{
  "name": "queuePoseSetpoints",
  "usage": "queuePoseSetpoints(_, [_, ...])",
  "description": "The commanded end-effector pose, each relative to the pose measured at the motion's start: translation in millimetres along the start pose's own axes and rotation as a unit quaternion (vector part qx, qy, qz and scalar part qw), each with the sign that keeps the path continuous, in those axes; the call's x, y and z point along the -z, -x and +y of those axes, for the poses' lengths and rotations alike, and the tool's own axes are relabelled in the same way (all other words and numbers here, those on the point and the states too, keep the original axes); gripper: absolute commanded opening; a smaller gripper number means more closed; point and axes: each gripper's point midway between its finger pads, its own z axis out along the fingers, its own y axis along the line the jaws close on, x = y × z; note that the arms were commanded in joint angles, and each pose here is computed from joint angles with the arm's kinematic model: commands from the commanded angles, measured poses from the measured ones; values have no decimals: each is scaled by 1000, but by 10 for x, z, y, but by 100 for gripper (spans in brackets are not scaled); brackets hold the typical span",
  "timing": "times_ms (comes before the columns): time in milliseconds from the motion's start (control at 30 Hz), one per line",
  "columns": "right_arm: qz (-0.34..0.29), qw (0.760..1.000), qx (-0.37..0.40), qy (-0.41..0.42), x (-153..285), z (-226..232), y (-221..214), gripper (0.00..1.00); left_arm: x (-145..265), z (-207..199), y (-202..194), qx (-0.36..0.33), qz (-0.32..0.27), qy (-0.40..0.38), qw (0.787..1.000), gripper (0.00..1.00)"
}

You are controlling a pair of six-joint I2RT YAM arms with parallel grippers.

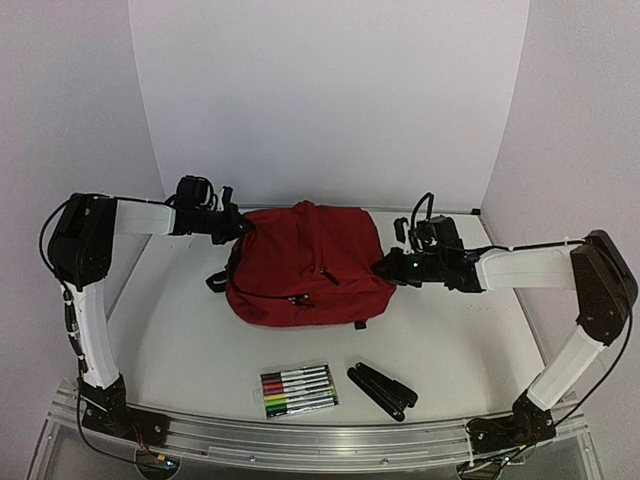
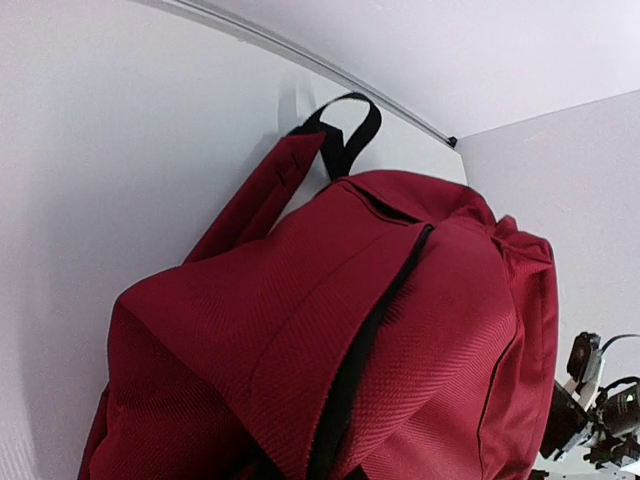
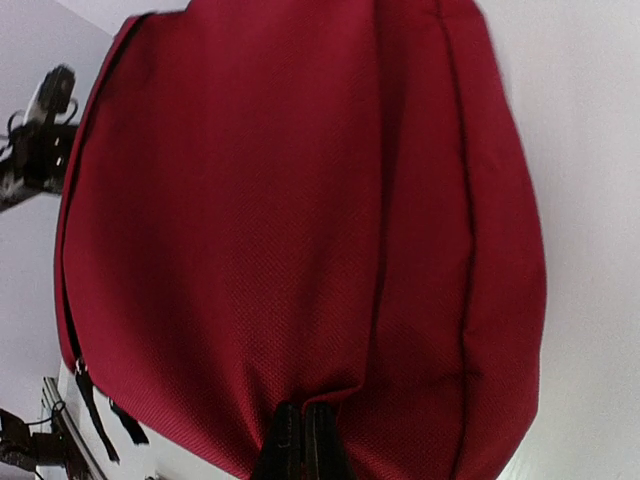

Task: Pack the student bag
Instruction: Adjust the student bag at the center of the board.

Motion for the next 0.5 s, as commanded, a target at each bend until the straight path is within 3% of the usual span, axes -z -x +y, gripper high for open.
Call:
queuePoseSetpoints(0, [15,999,-35,-5,188,140,-388,0,40,-184,525,-84,-48,-17,995,8])
queuePoseSetpoints(167, [-8,1000,-27,-1,421,311,-327,4,252,-200,602,-96,-61,31,993,52])
queuePoseSetpoints(233, [-16,1000,5,-17,524,351,-231,33,446,-201,579,-83,-77,62,992,65])
queuePoseSetpoints(300, [-15,998,38,-40,614,414,-171,51,666,-156,476,-54,-90,96,990,74])
queuePoseSetpoints(367, [-21,996,63,-53,699,506,-92,61,849,-122,263,-17,-94,104,990,79])
queuePoseSetpoints(467, [-23,994,98,-44,791,723,-16,68,973,-105,-172,33,-80,89,992,82])
